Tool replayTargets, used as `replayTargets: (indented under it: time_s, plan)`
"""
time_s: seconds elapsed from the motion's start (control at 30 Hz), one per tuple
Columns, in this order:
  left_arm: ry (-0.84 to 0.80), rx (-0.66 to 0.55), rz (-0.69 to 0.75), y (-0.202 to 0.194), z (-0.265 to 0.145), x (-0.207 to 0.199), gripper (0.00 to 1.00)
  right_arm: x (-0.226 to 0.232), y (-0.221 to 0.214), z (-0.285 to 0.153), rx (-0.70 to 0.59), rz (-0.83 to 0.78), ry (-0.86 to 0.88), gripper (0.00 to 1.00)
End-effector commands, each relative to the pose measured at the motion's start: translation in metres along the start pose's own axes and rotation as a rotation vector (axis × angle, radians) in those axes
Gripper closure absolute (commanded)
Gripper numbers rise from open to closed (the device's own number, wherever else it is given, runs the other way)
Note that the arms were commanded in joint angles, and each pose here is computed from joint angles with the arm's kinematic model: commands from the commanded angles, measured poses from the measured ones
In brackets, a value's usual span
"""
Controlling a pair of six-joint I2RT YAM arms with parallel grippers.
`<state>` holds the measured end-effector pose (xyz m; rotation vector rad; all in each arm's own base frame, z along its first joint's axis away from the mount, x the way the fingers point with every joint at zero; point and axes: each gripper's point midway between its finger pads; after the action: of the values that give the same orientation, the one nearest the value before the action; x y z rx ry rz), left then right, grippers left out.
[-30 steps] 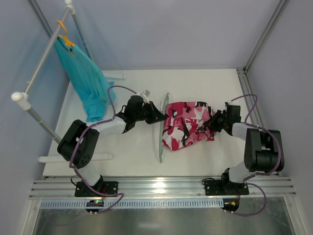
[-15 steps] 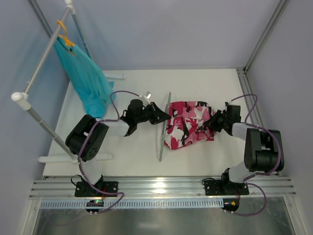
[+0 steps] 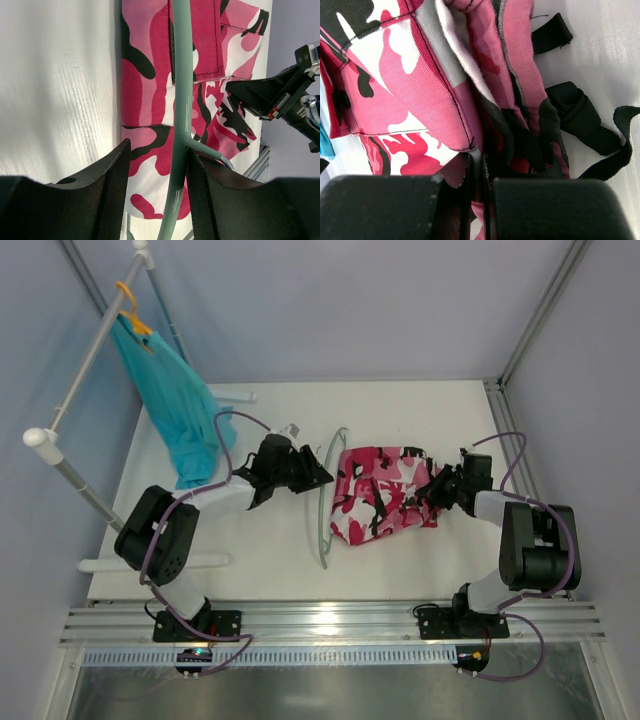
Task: Place the trousers on the hanger
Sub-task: Place trousers on hanger
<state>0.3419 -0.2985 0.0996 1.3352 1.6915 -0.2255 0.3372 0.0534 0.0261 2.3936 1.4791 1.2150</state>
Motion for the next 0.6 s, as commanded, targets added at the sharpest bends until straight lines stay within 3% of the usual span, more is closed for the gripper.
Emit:
replayTargets:
  time_s: [0.0, 0.23, 0.57]
  plan:
    - [0.086, -0.014, 0.075, 0.004, -0.006, 0.017, 0.53, -0.018, 0.006, 0.003, -0.029, -0.013, -0.072, 0.96]
    - [0.079, -0.037, 0.099, -0.004, -0.014, 0.014, 0.36, -0.017, 0.006, 0.003, -0.028, -0.015, -0.07, 0.96]
    - [-0.055, -0.112, 0.128, -0.007, -0.038, -0.001, 0.29, -0.017, 0.006, 0.003, -0.025, -0.019, -0.066, 0.96]
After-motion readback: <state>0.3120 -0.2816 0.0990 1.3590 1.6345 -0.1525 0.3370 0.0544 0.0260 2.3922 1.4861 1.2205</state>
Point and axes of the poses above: each gripper's point midway between its finger pads, its own z axis out along the fingers, its own x axis along the line the jaws close on, y = z × x, and after that the axes turned 4 degrees about -z, right-handed
